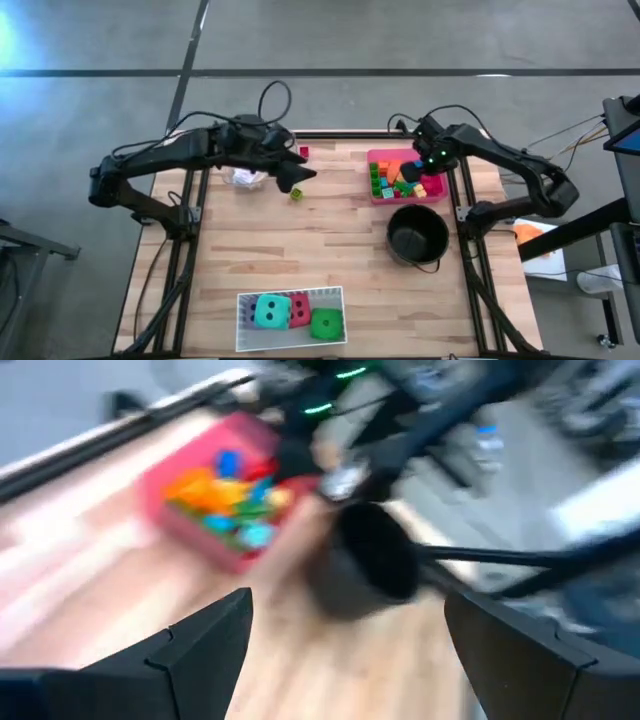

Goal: Pick & Place Toys
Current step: Put the green game piece into the red bin

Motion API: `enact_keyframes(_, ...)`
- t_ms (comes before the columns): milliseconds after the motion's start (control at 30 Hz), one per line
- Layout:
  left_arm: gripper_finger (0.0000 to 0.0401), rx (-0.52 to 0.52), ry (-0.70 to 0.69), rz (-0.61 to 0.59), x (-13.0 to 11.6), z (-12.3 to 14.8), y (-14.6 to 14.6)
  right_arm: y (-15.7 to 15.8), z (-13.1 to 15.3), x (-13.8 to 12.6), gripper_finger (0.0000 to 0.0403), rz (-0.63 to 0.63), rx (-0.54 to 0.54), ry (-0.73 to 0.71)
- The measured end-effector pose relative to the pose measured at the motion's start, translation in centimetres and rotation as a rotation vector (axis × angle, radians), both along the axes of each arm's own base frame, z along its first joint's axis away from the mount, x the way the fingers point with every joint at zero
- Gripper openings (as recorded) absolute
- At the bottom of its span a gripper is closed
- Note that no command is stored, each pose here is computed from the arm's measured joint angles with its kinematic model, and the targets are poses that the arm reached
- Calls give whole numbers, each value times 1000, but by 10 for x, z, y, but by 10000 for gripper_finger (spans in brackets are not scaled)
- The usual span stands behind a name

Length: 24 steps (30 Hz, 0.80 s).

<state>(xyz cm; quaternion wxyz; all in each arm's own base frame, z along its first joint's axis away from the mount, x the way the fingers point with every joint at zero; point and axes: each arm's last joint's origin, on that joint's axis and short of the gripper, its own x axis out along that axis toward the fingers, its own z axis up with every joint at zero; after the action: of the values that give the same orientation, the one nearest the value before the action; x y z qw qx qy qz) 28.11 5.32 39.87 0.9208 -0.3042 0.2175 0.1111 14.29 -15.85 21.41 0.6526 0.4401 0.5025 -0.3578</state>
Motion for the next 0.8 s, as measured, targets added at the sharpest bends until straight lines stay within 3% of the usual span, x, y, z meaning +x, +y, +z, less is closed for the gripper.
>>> enact_keyframes(133,331,48,148,31,11,-22,4,11,18,-7,336,-23,-51,-54)
enact_keyframes(367,331,226,410,-177,36,-69,7,36,45,-15,336,-53,-133,-176)
enact_keyframes(500,331,269,532,-259,45,-91,9,51,56,-15,336,-54,-150,-245)
enact_keyframes(567,331,216,603,-207,49,-104,10,59,60,-14,336,-50,-154,-279)
enact_keyframes(700,331,-49,705,64,57,-129,12,72,66,-11,336,-46,-153,-331)
enact_keyframes(800,331,-125,750,209,65,-146,13,78,69,-7,337,-36,-145,-364)
